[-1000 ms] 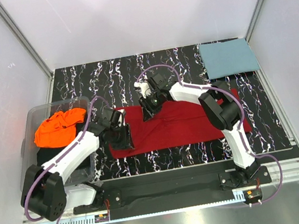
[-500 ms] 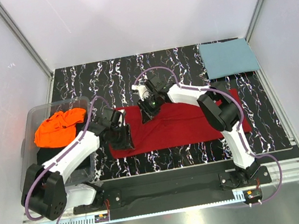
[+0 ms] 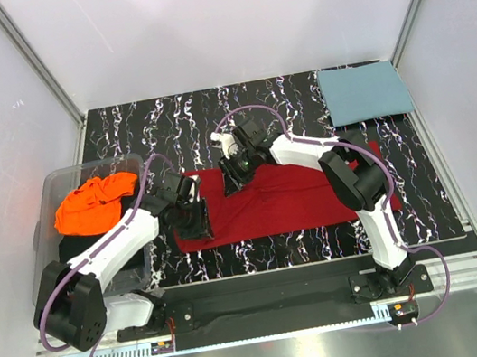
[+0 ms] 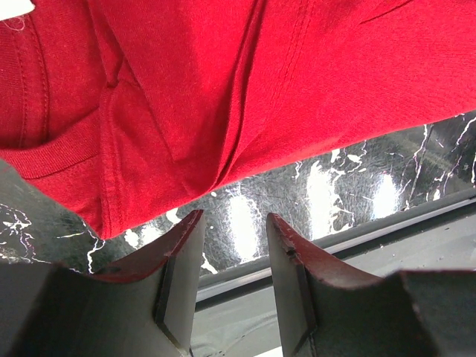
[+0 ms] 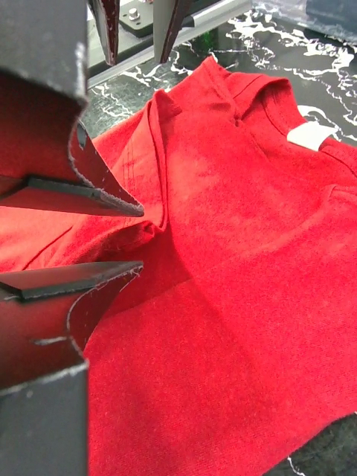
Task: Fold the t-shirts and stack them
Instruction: Fold the tshirt
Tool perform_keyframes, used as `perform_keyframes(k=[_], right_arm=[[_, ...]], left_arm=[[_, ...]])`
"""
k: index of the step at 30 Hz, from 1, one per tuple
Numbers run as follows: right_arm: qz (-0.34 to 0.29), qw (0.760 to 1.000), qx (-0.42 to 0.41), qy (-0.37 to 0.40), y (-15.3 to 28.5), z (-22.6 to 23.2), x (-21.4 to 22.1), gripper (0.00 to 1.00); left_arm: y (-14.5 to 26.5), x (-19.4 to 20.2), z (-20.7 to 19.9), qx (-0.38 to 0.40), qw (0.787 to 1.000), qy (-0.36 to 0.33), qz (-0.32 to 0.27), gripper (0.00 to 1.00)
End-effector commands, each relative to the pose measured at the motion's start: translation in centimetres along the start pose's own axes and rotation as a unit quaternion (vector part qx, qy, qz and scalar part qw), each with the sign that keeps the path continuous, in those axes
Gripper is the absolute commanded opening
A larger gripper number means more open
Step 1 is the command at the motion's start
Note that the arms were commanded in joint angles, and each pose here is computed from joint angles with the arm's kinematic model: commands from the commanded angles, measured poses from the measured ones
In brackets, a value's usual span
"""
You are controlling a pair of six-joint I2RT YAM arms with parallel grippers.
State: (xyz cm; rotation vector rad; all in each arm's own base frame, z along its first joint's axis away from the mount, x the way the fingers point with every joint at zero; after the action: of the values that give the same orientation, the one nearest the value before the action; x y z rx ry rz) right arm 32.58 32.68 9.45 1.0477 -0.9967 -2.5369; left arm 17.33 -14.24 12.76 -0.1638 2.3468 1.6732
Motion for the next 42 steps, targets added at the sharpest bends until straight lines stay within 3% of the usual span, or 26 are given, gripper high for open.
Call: perform_keyframes(k=[1, 8, 11, 12, 14, 19, 31, 42], right_arm=[[-0.030, 0.999, -0.026, 0.020, 0.6, 1.5, -2.0, 0.38], [-0.029, 0.999, -0.025, 0.019, 0.4, 1.4, -1.9, 0.36], [-0.035, 0.999, -0.020, 0.021, 0.8, 1.5, -2.2, 0.18], [-0.033, 0.999, -0.017, 0.020, 0.9, 1.6, -1.9, 0.06], [-0.045, 0.999, -0.001, 0.025, 1.9, 1.9, -2.1, 0.00], [-0.069, 0.997, 0.035, 0.020, 3.8, 2.2, -0.5, 0.00], [-0.087, 0.996, -0.015, -0.005, 4.8, 3.8, 2.5, 0.02], [-0.103, 0.994, -0.027, -0.010, 5.1, 4.3, 3.3, 0.01]], left_arm=[[0.3, -0.6, -0.2, -0.002, 1.000, -0.005, -0.015, 0.44], [0.5, -0.8, -0.4, 0.000, 1.000, -0.004, -0.016, 0.43], [0.5, -0.7, -0.3, 0.000, 1.000, -0.004, -0.015, 0.44], [0.5, -0.6, -0.2, -0.001, 1.000, -0.004, -0.014, 0.44], [0.7, -0.7, -0.3, 0.000, 1.000, -0.001, -0.018, 0.44], [0.7, -1.0, 0.3, -0.002, 1.000, 0.018, -0.017, 0.45], [-1.2, -1.1, 0.4, 0.008, 0.998, 0.057, 0.010, 0.43], [-1.6, -1.6, 0.6, 0.008, 1.000, 0.001, 0.010, 0.40]])
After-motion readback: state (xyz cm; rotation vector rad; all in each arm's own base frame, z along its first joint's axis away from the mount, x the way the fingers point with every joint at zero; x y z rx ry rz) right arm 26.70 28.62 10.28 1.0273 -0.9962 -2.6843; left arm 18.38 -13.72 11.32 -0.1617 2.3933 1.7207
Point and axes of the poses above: each gripper's point midway between its finger pads, its own y axis back along the fingers, its own z axis along the line the jaws close on, x = y × z, the point moved 7 cm from there along y, back along the fingers, and after that the axes turned 1 degree about -y, right-handed, at the moved point
